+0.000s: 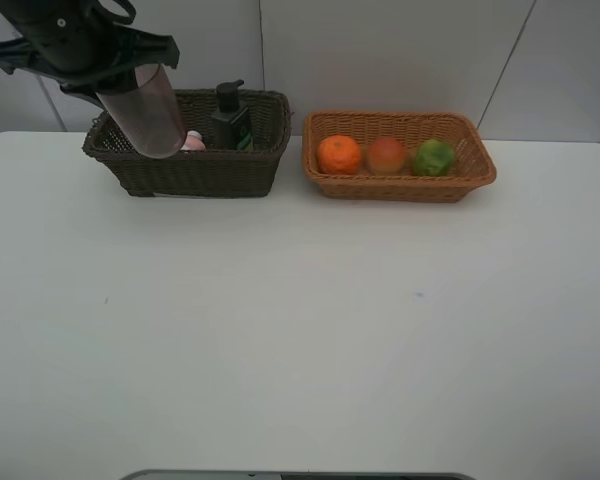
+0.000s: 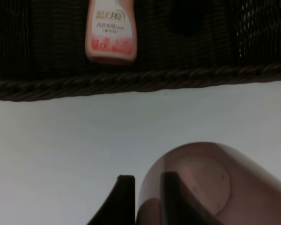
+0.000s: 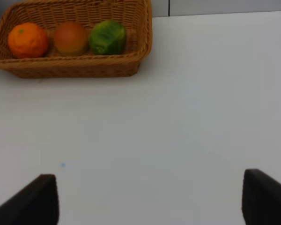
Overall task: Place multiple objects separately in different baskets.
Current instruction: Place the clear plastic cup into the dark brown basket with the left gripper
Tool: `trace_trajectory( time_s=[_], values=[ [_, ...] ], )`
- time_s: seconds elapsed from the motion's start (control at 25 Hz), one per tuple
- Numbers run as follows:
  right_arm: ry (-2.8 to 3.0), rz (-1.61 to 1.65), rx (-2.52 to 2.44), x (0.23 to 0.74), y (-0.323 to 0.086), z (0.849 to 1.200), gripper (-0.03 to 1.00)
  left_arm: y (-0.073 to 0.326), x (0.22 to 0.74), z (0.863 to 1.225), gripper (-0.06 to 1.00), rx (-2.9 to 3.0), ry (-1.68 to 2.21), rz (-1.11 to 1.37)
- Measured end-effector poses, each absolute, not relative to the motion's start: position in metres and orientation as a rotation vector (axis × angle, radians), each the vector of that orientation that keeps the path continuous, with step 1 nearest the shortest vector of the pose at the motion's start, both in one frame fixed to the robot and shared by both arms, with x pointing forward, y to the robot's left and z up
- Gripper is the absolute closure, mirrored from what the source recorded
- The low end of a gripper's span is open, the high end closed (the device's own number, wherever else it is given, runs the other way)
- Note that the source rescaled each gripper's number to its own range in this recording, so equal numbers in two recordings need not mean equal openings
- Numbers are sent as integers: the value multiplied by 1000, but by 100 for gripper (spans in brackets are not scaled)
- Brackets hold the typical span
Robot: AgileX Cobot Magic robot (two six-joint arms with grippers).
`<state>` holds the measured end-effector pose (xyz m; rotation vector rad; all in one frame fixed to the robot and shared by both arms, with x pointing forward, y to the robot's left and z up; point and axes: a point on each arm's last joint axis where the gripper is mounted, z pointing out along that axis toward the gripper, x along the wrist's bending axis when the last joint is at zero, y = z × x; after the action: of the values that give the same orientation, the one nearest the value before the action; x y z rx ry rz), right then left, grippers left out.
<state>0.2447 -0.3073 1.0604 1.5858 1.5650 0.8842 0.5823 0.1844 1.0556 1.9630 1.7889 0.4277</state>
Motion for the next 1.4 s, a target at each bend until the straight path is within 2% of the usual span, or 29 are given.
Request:
trace_trajectory(
  time_s=[0.28, 0.56, 1.0, 1.4],
  values=[
    [1565, 884, 1586, 245, -307, 1060, 35, 187, 603, 1046, 94, 1973, 1747, 539],
    [1565, 884, 1586, 245, -307, 1060, 35, 207, 625, 1036, 94, 1895, 1736, 627],
    [1565, 884, 1586, 245, -307, 1060, 35, 234, 668, 988, 94, 1835, 1653, 748],
    [1565, 884, 1586, 245, -307, 1060, 35, 239, 684, 959, 94, 1865, 1545, 805]
  ],
)
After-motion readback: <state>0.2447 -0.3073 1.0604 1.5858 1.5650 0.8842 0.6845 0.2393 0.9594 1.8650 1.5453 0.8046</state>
